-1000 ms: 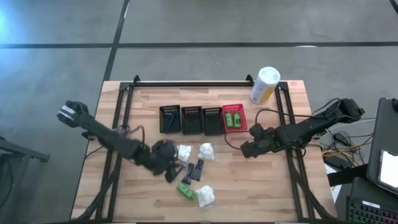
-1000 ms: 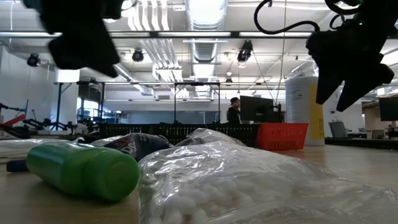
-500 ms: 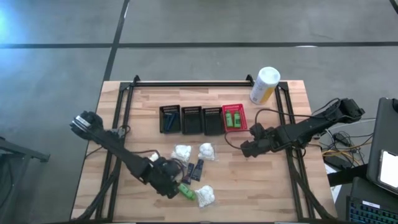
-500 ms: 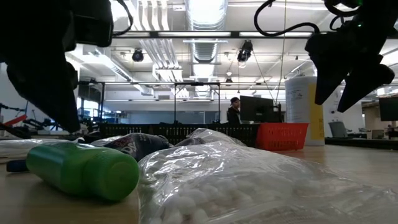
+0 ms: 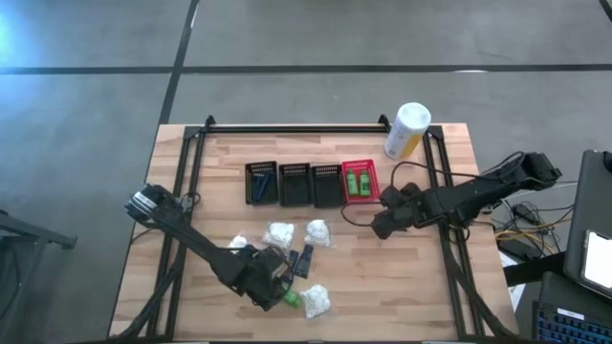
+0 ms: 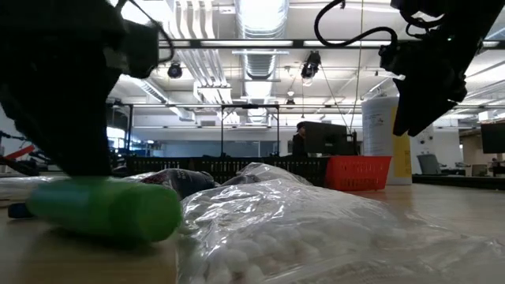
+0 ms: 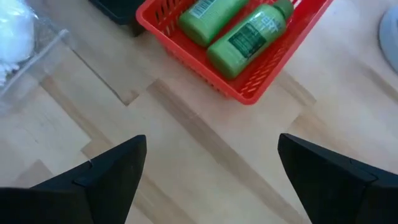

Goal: Pick & Place Travel size toiletries
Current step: Put the blue razor into the left black bin

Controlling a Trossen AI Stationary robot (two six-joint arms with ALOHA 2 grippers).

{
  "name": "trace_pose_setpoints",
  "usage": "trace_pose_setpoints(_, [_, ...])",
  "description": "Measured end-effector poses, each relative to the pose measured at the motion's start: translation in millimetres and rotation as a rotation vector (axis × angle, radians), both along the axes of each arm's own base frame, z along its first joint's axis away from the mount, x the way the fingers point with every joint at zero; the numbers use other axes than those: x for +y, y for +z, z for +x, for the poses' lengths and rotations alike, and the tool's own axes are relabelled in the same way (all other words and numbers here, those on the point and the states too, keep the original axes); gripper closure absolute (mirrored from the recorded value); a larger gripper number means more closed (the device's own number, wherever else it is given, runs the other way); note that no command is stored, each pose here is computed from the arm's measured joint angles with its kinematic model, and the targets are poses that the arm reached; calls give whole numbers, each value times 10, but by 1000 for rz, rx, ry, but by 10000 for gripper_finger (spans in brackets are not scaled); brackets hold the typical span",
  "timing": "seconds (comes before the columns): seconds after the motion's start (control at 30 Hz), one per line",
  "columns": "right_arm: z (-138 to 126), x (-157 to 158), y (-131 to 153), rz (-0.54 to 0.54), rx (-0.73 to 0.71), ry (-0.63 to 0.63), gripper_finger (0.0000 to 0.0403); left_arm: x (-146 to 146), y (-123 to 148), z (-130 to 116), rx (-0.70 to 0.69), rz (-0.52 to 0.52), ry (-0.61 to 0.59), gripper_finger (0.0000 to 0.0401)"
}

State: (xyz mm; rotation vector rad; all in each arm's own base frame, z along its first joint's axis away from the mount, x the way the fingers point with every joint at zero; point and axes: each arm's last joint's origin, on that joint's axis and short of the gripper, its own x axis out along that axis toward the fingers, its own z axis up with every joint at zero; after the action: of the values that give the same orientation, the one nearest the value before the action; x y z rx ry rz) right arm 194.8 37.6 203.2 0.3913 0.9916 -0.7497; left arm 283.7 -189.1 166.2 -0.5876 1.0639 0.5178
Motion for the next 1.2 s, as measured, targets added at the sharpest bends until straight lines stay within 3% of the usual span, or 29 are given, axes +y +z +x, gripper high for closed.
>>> trace_pose_setpoints(0.23, [19,-48,3,-19,16,33,48,62,-63,-53,45,-17,98,151])
trace_pose_setpoints(0.57, [32,-105,5,-84,6,15,61,115,-150,-97,32,-14,62,161])
trace_pose_setpoints(0.73, [30,-114,-4,-98,4,8,72,163,-217,-126,31,-25,70,204])
trace_pose_setpoints(0.97, [10,-124,-45,-101,16,5,85,190,-249,-145,50,-14,69,299])
trace_pose_setpoints(1.2, [14,-174,-51,-100,17,-20,74,219,-258,-146,59,1,88,364])
